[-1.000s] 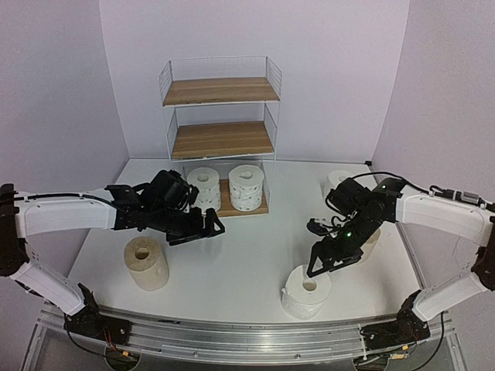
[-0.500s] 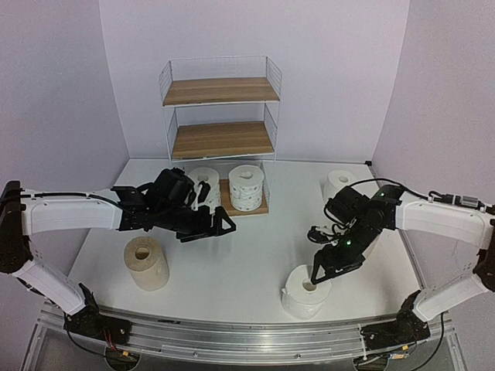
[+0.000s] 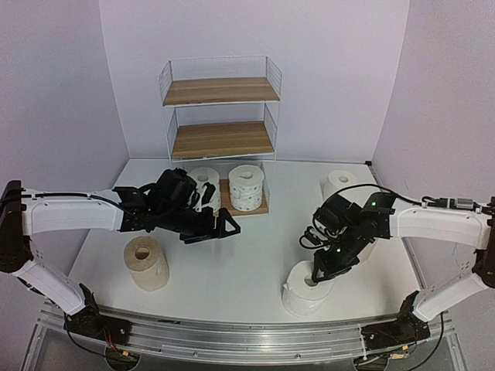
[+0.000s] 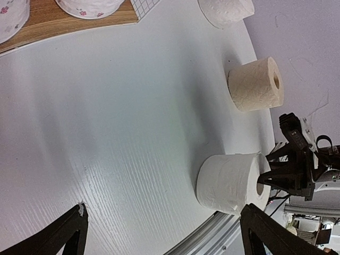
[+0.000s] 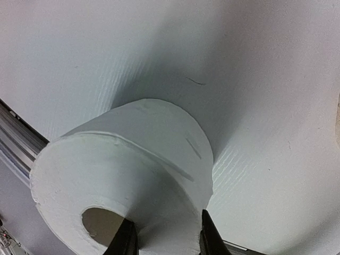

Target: Place and organize the paper towels onto the shelf

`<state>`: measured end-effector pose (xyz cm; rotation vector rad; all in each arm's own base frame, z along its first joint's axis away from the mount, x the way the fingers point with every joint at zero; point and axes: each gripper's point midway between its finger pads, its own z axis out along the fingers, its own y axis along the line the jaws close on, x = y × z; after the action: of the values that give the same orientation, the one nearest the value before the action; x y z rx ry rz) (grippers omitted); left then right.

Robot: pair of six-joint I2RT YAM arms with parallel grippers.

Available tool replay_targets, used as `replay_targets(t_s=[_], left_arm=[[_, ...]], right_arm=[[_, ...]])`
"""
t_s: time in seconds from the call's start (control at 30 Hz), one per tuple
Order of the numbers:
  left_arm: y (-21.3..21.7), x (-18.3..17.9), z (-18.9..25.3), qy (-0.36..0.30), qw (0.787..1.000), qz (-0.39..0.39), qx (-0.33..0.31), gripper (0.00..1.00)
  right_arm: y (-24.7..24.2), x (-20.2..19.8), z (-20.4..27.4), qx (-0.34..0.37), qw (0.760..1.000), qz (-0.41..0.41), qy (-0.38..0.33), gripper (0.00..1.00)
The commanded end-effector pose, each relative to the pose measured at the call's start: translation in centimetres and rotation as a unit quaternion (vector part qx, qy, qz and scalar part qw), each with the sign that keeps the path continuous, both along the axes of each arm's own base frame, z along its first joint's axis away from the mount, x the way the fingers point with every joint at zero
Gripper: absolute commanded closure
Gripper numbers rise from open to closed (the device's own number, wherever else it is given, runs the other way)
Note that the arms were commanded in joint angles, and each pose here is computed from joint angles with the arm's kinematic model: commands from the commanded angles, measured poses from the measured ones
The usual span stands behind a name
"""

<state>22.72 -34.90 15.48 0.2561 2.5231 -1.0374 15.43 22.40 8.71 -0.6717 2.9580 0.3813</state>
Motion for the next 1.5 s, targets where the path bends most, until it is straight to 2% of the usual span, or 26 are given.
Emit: replay_targets(t_s=[0.0,0.13,0.27,0.43,0.57,0.87,1.17,1.3,1.37,1.47], left_arm=[[-2.9,-0.1,3.2,-0.021,0.998,-0.044,-0.035,0.01],[-5.2,-0.5,4.7,-0.024,0.996,-0.074,-0.033,0.01],[-6.7,-0.5,4.2,0.002,0.997,-0.073,-0.010,0.03],[-6.6,0.2,3.8,0.011,0.999,-0.043,0.009,0.06],[-6.1,0.2,3.1,0.020,0.999,-0.034,0.028,0.08],[-5.5,-0.6,1.8,0.045,0.997,-0.042,0.055,0.13],[-6.2,1.2,1.4,0.037,0.997,-0.011,0.067,0.18],[-6.1,1.6,0.7,0.038,0.995,-0.006,0.087,0.29],[-5.9,1.8,0.4,0.036,0.995,-0.001,0.096,0.38],[-5.7,2.1,0.4,0.035,0.994,0.012,0.103,0.59]], right_arm=[[2.9,1.7,3.3,0.053,0.998,-0.007,-0.031,0.84],[6.0,3.0,5.7,0.089,0.996,0.001,-0.029,0.85],[9.1,4.5,7.6,0.117,0.993,0.013,-0.023,0.86],[11.1,7.1,8.2,0.115,0.993,-0.015,-0.037,0.87],[12.6,7.8,9.0,0.132,0.991,-0.007,-0.035,0.87],[12.7,9.5,9.1,0.115,0.991,-0.023,-0.065,0.87],[12.7,10.6,8.7,0.099,0.991,-0.054,-0.079,0.88],[12.8,11.1,8.9,0.098,0.990,-0.062,-0.085,0.88],[12.9,11.2,9.0,0.099,0.989,-0.065,-0.085,0.87],[13.2,11.1,9.2,0.108,0.989,-0.064,-0.082,0.85]])
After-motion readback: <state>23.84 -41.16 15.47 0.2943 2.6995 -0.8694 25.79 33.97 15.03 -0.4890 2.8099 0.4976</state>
